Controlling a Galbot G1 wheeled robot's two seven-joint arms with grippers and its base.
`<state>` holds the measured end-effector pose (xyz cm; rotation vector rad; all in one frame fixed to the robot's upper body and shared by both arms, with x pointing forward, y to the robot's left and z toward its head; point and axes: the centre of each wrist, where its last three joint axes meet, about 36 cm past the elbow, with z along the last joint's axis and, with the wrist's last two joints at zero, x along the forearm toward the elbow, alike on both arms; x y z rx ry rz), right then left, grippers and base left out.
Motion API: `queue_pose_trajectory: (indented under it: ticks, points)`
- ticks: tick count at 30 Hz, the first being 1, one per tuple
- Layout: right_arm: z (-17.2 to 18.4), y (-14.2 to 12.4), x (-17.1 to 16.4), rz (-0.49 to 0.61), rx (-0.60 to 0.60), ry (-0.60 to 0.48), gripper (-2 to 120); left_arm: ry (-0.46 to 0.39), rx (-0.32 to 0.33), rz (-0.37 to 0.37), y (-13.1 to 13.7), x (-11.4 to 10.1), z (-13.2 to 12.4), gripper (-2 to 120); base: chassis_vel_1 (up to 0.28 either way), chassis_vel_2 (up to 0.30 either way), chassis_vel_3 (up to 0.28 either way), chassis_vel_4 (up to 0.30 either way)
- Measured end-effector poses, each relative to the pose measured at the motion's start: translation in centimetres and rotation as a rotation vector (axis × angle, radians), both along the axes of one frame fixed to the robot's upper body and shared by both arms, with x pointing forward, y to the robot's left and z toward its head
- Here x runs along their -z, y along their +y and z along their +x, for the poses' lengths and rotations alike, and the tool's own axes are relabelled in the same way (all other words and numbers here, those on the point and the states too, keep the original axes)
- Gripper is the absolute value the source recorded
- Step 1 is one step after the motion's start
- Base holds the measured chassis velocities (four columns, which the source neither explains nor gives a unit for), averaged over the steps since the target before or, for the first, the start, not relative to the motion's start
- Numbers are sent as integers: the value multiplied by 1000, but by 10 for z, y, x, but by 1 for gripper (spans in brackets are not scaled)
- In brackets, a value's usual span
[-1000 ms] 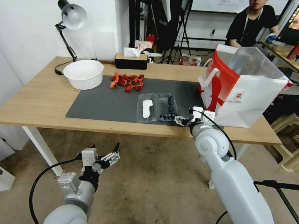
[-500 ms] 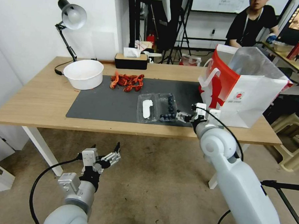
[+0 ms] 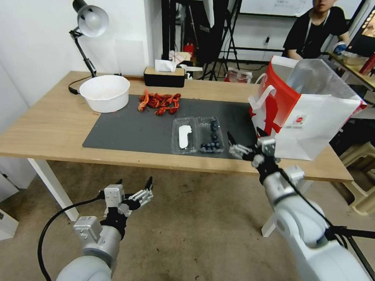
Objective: Close the takeout container lid, then place the container into the takeout bag.
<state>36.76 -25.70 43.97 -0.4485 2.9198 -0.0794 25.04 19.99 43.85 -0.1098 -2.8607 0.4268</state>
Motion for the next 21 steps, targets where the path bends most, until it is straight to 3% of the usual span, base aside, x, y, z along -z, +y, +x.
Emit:
queue_pose_trajectory:
  ticks: [12, 16, 19, 20, 21]
  points:
    - [-72, -18, 54, 73, 46, -112, 100, 2, 19, -79, -8, -2, 5, 100, 0, 0, 0, 0]
    - [-86, -16, 60, 89, 52, -86, 100, 23, 21, -159, -13, -5, 7, 100, 0, 0, 0, 0]
    - [-83, -11, 62, 94, 42, -60, 100, 30, 9, -294, -18, -16, 8, 100, 0, 0, 0, 0]
    - [-80, -7, 63, 98, 33, -44, 100, 31, 6, -372, -20, -22, 9, 100, 0, 0, 0, 0]
    - [-80, -7, 63, 98, 33, -44, 100, 31, 6, -372, -20, -22, 9, 100, 0, 0, 0, 0]
